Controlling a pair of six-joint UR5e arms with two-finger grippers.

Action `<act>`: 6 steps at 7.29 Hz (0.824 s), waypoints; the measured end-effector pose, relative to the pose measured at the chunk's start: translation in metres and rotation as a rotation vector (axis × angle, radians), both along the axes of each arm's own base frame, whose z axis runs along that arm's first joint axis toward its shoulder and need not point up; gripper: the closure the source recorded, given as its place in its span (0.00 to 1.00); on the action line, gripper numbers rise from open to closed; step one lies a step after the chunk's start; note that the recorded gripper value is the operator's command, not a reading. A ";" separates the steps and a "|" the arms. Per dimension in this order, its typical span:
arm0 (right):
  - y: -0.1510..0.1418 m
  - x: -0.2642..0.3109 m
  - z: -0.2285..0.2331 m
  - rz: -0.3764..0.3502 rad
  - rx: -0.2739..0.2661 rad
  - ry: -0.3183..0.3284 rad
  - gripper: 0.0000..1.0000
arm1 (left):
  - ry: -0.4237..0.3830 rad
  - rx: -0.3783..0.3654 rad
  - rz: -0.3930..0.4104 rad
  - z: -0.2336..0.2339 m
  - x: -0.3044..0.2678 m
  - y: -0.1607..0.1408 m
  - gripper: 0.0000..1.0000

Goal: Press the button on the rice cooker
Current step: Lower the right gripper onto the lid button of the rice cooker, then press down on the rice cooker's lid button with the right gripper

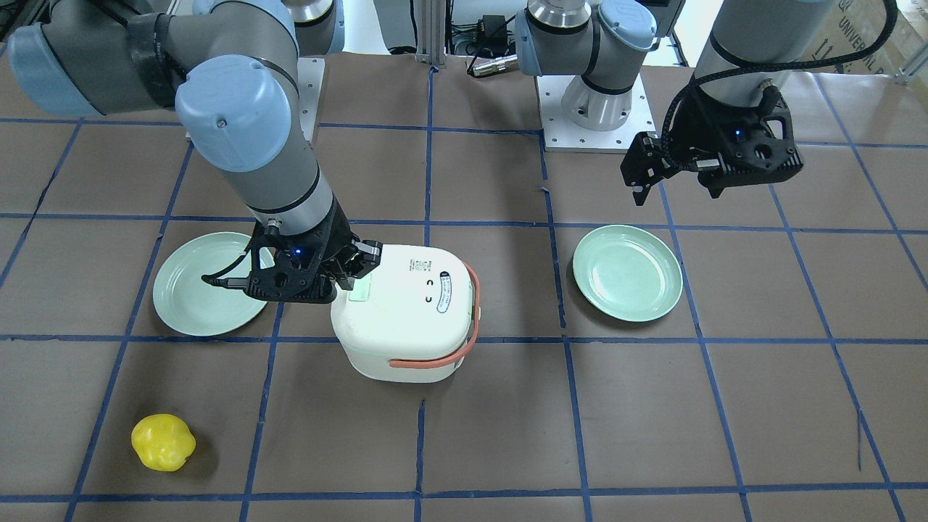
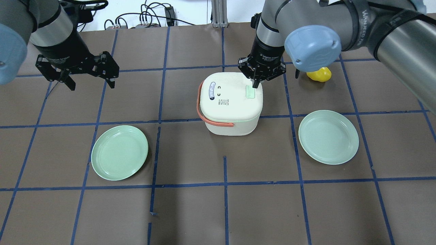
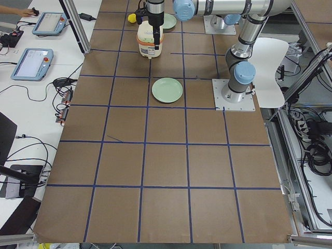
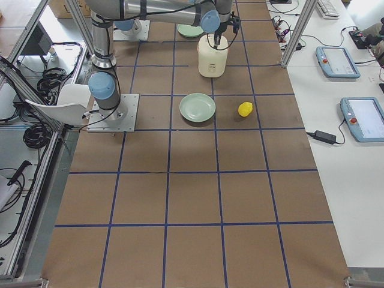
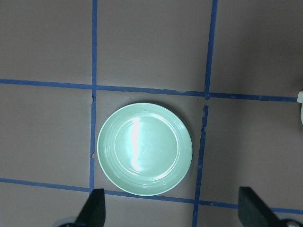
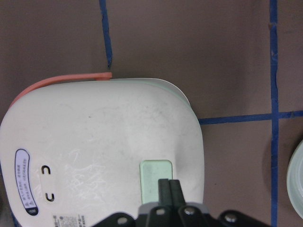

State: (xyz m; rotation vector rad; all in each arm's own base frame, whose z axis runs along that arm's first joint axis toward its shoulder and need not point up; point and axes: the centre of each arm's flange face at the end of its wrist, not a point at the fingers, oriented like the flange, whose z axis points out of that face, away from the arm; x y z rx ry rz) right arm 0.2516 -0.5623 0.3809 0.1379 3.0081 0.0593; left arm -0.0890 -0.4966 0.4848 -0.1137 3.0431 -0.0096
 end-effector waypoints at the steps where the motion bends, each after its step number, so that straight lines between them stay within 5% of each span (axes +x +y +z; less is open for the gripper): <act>1: 0.000 0.000 0.000 0.000 -0.001 -0.001 0.91 | 0.000 0.001 0.000 0.000 0.000 0.000 0.00; 6: -0.006 0.003 -0.008 -0.001 -0.001 -0.022 0.91 | -0.001 0.000 0.000 0.000 0.000 0.000 0.00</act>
